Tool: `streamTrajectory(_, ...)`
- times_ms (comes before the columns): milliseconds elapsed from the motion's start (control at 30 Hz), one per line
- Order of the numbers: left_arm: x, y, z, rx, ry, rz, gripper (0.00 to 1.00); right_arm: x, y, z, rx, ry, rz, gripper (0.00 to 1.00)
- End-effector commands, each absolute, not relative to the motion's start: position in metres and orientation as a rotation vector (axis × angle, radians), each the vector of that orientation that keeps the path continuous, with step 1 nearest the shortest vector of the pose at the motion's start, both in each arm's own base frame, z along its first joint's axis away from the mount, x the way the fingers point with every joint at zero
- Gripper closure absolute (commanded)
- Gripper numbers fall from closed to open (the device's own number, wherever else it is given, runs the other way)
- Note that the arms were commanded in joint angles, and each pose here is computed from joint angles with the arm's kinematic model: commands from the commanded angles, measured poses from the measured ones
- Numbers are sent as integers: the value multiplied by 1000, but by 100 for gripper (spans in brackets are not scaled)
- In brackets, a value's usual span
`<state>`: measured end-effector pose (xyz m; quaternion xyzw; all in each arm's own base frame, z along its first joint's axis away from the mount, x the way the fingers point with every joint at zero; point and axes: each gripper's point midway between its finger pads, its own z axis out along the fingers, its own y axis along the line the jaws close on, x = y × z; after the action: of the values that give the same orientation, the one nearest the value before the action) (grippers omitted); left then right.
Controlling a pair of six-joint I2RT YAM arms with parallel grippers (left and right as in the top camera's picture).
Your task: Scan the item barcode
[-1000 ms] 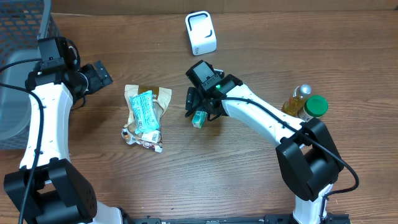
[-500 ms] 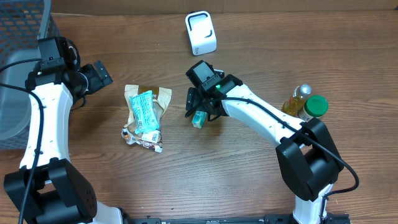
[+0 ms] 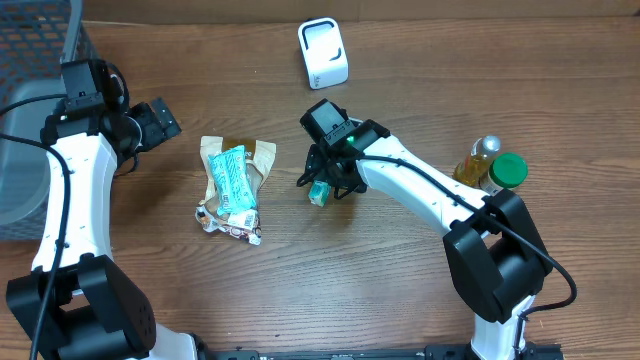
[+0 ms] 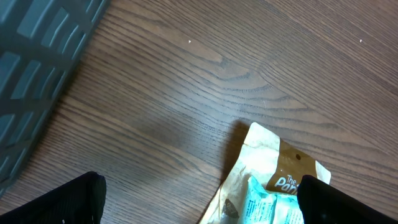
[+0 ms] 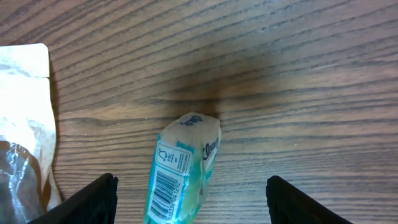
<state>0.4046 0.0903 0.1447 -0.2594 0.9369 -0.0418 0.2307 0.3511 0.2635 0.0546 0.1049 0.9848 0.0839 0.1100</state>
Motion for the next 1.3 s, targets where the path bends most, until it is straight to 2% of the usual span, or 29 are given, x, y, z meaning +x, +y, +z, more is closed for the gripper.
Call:
streamTrajectory(0,409,90,151,-712,2559,-126,0,343,270,44,344,2920,243,28)
streamTrajectory(333,409,90,151,-712,2559,-126,0,337,274,18,337,2961,192,36)
streamTrajectory(433,409,90,151,-712,2559,-126,0,337,274,16,336,2964,187,51)
streamTrajectory(600,409,90,151,-712,2559,-126,0,337,274,16,336,2964,187,54)
streamTrajectory(700,409,90,151,-712,2559,-126,0,337,273,16,336,2964,186,44)
streamTrajectory(967,409,90,151,-712,2559,-126,0,351,275,28,327,2908,175,38)
streamTrajectory(1033,409,90,151,-712,2559,-126,0,351,276,29,326,2905,179,41)
streamTrajectory(1200,409,90,151,-712,2559,-126,0,351,276,29,327,2905,178,62)
streamTrajectory(1267,409,90,151,-712,2559,-126,0,351,275,29,327,2906,176,63)
